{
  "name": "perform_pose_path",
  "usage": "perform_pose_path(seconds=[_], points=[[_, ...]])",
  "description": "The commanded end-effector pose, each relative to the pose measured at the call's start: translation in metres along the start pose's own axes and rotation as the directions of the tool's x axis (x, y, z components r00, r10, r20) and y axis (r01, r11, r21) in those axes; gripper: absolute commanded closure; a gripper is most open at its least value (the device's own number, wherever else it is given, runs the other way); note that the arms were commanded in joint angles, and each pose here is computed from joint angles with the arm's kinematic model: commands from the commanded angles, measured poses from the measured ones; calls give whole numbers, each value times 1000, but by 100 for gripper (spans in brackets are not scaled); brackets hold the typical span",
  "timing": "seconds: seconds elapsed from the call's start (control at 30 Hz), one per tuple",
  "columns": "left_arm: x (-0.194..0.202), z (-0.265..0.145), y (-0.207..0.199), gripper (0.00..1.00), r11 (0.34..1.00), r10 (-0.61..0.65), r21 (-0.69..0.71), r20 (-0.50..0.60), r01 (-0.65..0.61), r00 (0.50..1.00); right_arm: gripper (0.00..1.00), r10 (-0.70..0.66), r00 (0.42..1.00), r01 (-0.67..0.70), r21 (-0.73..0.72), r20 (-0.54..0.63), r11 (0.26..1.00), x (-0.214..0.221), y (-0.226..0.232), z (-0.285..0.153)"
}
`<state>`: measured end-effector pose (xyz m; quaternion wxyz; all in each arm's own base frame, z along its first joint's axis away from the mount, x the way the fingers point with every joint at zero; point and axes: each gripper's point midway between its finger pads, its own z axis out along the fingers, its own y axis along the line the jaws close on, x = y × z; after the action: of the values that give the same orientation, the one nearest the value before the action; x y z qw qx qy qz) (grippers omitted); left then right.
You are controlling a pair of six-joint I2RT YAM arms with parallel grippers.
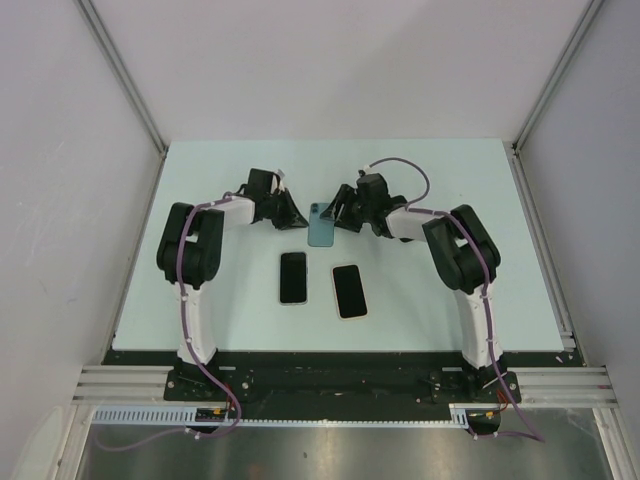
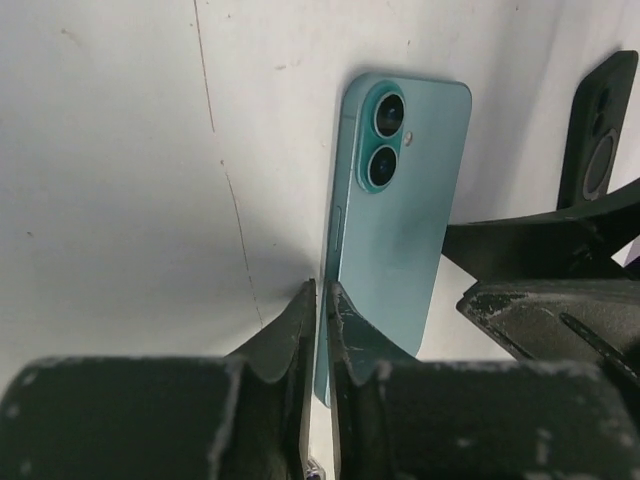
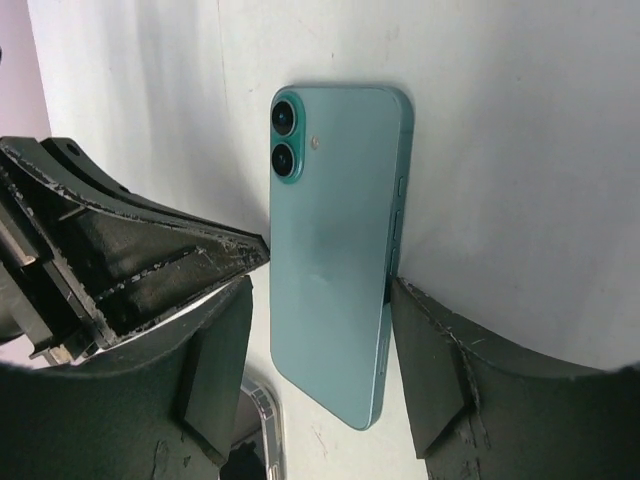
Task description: Put the phone into the phone case
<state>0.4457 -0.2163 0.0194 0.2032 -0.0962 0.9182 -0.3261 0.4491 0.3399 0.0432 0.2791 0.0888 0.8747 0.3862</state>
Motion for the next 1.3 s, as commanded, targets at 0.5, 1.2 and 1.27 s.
perform_pose_path(seconds=[0.5, 1.2, 1.27], points=[[47, 18, 3, 88, 995, -79, 45, -113, 84, 990, 45, 71, 961, -210, -539, -267, 816, 24, 95, -16], [42, 5, 1, 91, 994, -76, 74, -90, 82, 993, 47, 53, 950, -177, -388, -309, 904, 51, 51, -6], [41, 2, 3, 86, 994, -81, 72, -85, 87, 993, 48, 60, 950, -175, -362, -307, 915, 51, 42, -4]])
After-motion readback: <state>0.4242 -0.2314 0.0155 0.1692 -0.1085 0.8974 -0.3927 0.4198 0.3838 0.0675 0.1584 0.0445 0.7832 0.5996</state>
